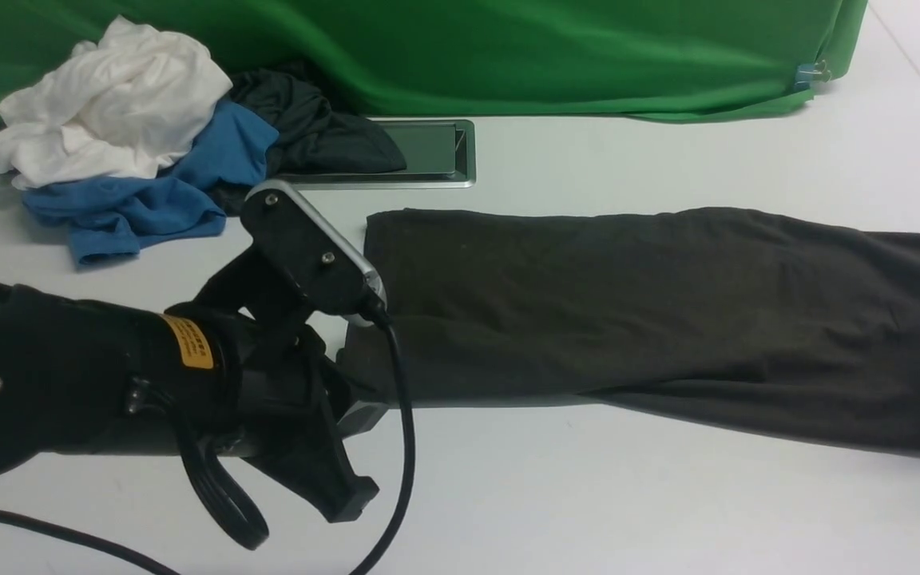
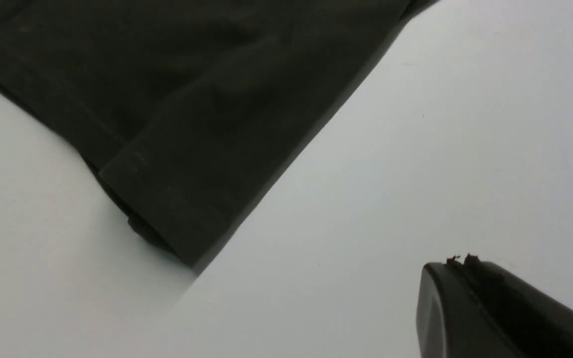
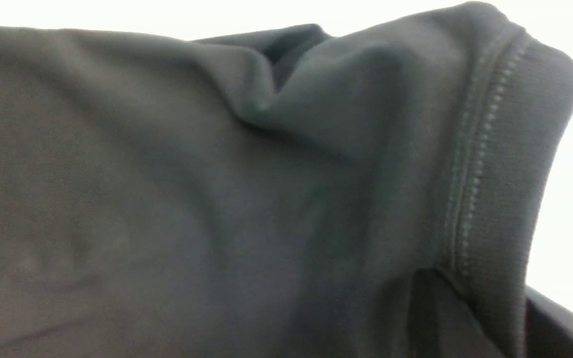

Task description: Fold a long-sleeved shirt on a white desktop.

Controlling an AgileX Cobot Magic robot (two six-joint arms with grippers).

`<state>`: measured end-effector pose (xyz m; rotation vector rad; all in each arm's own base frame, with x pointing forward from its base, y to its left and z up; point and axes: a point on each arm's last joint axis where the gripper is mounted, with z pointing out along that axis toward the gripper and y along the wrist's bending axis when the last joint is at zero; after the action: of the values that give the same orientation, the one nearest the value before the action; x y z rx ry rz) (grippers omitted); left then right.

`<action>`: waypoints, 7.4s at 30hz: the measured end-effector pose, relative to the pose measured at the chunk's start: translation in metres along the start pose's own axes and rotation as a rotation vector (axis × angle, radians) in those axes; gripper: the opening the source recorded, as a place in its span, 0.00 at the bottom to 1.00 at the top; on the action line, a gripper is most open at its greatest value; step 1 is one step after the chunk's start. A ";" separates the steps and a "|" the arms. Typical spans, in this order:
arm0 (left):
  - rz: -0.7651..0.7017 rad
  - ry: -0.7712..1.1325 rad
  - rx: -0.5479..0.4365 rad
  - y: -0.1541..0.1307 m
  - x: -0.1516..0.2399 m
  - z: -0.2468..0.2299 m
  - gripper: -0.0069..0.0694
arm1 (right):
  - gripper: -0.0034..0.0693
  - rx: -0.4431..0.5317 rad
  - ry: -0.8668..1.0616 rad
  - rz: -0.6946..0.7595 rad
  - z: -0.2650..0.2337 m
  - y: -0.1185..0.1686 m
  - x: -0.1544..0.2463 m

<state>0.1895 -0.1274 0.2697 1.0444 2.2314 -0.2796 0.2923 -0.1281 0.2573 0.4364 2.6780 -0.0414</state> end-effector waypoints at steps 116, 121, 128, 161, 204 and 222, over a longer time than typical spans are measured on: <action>-0.233 0.086 0.020 0.135 -0.008 0.082 0.37 | 0.37 -0.254 0.016 -0.755 -0.001 0.293 0.005; -0.229 0.117 0.045 0.156 -0.003 0.120 0.71 | 0.37 -0.261 -0.012 -0.767 -0.001 0.295 0.003; -0.256 0.144 0.004 0.171 0.010 0.157 0.87 | 0.37 -0.268 -0.037 -0.767 -0.002 0.296 0.001; -0.146 0.024 -0.054 0.167 -0.026 0.101 0.15 | 0.38 -0.282 -0.092 -0.760 -0.002 0.299 -0.003; -0.110 -0.300 -0.222 0.053 -0.025 -0.068 0.11 | 0.35 -0.263 0.025 -0.570 0.114 0.283 -0.011; -0.031 -0.740 -0.445 -0.035 0.105 -0.130 0.11 | 0.09 -0.365 -0.314 -0.499 -0.145 0.172 0.066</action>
<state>0.0526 -0.0293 0.2994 0.5386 1.5359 -0.1368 0.2299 0.0688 0.3684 -0.3288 2.3457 0.2109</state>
